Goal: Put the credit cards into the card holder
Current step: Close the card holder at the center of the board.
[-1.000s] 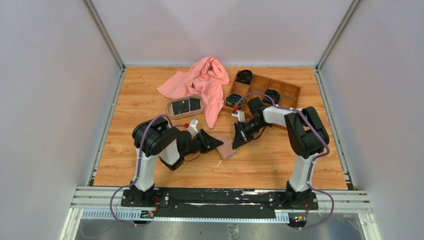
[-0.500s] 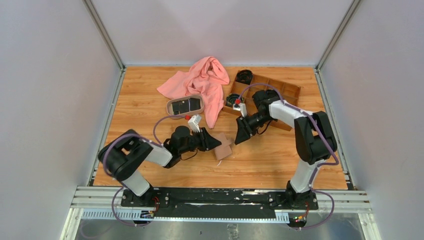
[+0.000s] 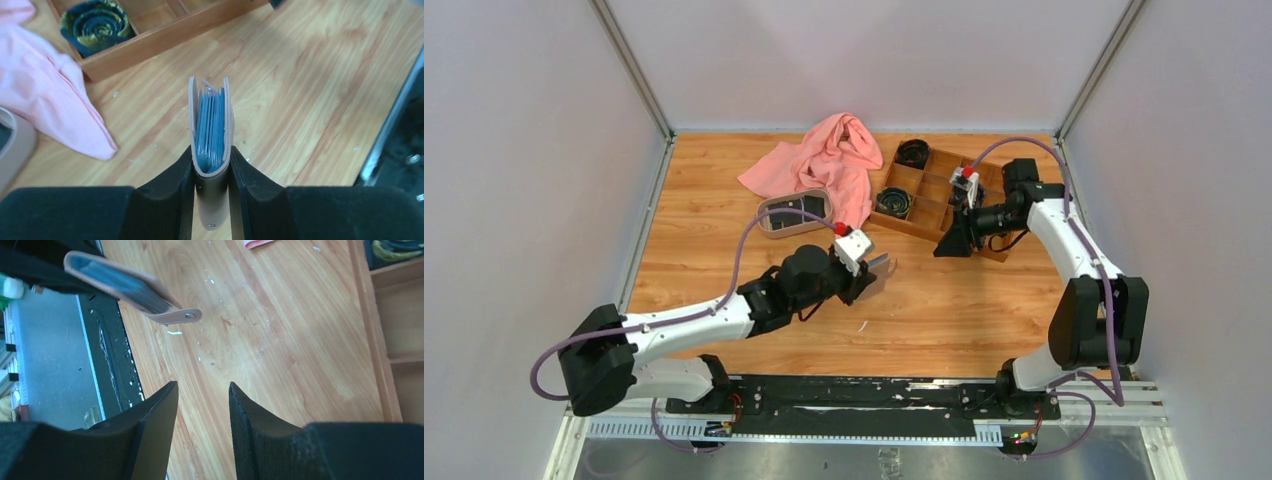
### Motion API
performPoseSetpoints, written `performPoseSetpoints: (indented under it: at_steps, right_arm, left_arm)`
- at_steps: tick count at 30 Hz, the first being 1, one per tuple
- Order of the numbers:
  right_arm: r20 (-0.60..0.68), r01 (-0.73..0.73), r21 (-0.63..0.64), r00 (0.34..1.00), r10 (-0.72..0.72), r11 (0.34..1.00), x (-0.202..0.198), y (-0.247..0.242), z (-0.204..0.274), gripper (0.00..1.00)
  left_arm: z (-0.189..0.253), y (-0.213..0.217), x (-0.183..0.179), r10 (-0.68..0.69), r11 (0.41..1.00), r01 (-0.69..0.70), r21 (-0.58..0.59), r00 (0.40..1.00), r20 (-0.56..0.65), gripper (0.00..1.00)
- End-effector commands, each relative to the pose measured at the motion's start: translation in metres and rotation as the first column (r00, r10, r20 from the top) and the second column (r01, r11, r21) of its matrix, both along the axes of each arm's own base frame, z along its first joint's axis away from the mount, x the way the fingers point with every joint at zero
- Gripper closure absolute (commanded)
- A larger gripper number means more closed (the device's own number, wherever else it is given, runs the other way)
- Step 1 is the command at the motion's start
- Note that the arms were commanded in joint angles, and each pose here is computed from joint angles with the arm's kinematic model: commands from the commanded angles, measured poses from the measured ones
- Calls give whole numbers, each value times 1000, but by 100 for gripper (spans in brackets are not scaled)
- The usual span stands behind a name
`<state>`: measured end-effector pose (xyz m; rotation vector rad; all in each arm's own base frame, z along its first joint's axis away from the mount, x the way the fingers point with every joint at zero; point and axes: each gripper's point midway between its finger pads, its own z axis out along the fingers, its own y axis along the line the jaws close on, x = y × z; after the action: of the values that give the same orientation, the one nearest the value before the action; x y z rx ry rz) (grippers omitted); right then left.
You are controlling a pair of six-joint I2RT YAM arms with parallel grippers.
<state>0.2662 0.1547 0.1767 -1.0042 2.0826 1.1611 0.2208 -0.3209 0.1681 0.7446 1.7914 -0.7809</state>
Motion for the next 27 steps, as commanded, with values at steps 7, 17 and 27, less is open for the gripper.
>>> performPoseSetpoints:
  at_steps: [7, 17, 27]
  right_arm:
    - [-41, 80, 65, 996, -78, 995, 6, -23, 3, 55]
    - [-48, 84, 60, 996, -81, 995, 7, -24, 1, 56]
    - [-52, 86, 60, 995, -83, 994, 7, -25, 0, 56]
  left_arm:
    - [-12, 0, -6, -130, 783, -263, 563, 816, 563, 100]
    - [-64, -36, -27, -265, 600, -424, 679, 696, 668, 100]
    - [-103, -52, -37, -342, 503, -469, 726, 664, 665, 100]
